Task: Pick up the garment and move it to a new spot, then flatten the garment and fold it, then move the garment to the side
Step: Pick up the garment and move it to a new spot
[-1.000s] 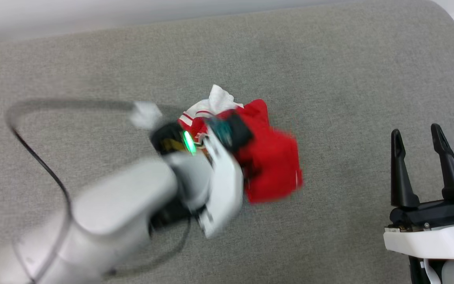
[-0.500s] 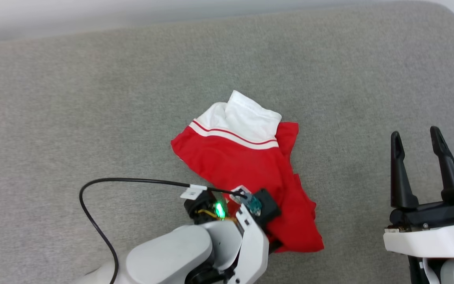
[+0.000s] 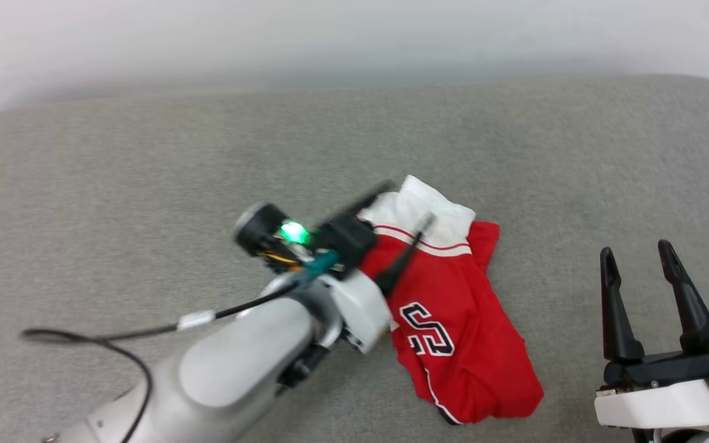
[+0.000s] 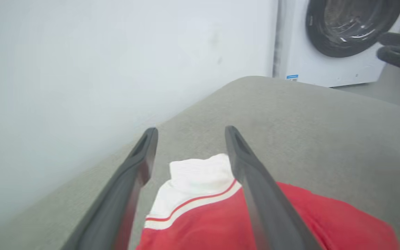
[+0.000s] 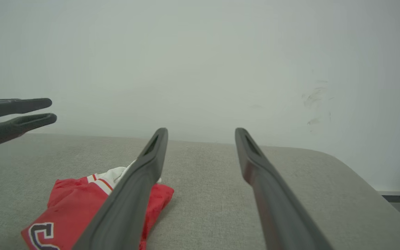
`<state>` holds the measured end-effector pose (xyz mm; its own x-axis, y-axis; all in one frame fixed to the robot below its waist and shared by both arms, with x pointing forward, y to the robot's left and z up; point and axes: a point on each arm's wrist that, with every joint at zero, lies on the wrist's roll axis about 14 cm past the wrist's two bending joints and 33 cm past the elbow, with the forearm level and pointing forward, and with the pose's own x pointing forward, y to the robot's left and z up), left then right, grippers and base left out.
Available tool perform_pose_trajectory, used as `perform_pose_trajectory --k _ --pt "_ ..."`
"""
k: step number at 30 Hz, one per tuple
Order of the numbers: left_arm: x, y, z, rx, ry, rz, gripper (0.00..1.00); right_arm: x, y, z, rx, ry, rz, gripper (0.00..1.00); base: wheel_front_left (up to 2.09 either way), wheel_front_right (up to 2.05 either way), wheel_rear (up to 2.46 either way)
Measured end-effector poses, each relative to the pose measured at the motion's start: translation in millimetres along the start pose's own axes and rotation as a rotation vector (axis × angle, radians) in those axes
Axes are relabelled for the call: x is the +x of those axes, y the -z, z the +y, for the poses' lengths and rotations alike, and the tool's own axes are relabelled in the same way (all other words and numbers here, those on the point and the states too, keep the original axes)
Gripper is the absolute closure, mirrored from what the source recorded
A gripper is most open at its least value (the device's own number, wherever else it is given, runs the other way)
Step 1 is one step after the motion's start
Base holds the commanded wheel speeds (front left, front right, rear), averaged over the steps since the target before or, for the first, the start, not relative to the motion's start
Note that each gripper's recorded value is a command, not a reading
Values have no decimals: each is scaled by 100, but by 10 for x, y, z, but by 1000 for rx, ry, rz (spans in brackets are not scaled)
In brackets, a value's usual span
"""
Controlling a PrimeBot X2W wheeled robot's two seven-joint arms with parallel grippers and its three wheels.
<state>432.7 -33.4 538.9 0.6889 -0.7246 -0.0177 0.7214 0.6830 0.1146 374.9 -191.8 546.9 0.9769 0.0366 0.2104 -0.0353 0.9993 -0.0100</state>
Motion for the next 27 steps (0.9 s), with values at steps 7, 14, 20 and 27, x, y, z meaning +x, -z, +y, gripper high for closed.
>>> perform_pose_trajectory --k 7,14,20,27 --pt "-502 -116 754 58 -376 -80 0 4 -20 128 9 -39 -7 0 0 0 0" --pt "-1153 -254 1196 64 -692 -154 0 12 -28 197 16 -60 -10 0 0 0 0" --pt "-1635 -158 1291 61 -851 -155 0 -29 14 196 28 -58 5 0 0 0 0" --pt "-1880 76 1134 30 -888 -110 0 -111 104 153 63 -38 38 0 0 0 0"
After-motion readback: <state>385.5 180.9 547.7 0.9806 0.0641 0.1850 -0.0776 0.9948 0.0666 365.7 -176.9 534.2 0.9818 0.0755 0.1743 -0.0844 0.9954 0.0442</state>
